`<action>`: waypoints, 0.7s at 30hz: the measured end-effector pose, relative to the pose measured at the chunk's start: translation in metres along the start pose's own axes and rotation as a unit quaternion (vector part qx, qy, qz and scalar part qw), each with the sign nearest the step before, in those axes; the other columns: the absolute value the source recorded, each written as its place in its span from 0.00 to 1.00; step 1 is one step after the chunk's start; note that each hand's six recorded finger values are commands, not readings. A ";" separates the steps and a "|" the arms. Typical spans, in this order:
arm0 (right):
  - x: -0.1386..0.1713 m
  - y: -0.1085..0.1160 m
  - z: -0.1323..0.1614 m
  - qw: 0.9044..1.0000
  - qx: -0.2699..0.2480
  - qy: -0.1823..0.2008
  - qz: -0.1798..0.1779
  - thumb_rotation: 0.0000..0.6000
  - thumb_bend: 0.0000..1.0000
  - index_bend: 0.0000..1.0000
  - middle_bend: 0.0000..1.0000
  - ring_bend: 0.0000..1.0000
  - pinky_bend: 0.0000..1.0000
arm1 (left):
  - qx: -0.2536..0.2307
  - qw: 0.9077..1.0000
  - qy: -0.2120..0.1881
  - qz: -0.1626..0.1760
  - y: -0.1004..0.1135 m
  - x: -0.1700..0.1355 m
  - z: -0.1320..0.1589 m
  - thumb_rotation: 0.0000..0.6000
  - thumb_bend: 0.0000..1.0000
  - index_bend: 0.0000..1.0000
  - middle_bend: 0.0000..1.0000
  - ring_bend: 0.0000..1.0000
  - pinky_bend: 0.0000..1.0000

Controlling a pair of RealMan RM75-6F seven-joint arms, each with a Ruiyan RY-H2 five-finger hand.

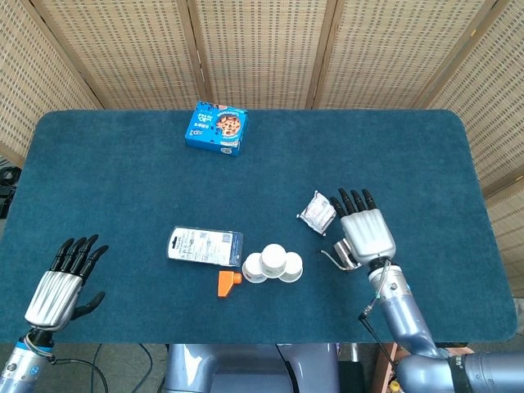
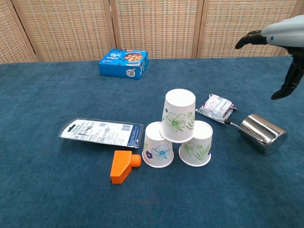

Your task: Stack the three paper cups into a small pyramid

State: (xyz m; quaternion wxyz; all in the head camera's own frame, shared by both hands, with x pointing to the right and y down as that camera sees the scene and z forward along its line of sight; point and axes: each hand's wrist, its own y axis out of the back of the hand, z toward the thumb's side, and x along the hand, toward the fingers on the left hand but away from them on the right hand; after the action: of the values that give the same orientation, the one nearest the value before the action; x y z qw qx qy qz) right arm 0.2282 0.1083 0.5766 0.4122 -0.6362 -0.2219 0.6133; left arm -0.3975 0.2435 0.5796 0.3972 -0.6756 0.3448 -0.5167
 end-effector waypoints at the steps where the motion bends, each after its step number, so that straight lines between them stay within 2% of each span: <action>1: 0.002 0.000 -0.005 1.000 -0.008 -0.003 -0.005 1.00 0.07 0.03 0.00 0.00 0.00 | 0.000 1.000 0.000 0.001 0.001 0.000 0.000 1.00 0.28 0.10 0.00 0.00 0.00; 8: 0.025 -0.008 -0.042 0.996 -0.071 -0.019 -0.052 1.00 0.07 0.03 0.00 0.00 0.00 | -0.003 1.000 0.001 0.010 0.004 -0.002 0.000 1.00 0.28 0.10 0.00 0.00 0.00; 14: 0.052 -0.033 -0.074 0.989 -0.122 -0.034 -0.073 1.00 0.07 0.03 0.00 0.00 0.00 | -0.005 1.000 0.003 0.018 0.007 -0.004 -0.001 1.00 0.29 0.09 0.00 0.00 0.00; 21: 0.095 -0.059 -0.111 0.979 -0.141 -0.049 -0.136 1.00 0.07 0.03 0.00 0.00 0.00 | -0.010 1.000 0.006 0.023 0.011 -0.007 -0.001 1.00 0.29 0.07 0.00 0.00 0.00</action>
State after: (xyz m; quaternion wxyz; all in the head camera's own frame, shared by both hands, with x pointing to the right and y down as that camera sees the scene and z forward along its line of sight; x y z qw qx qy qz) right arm 0.3623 0.1885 0.5564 0.3868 -0.6211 -0.4101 0.5444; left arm -0.4012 0.2445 0.5667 0.4005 -0.6682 0.3679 -0.5076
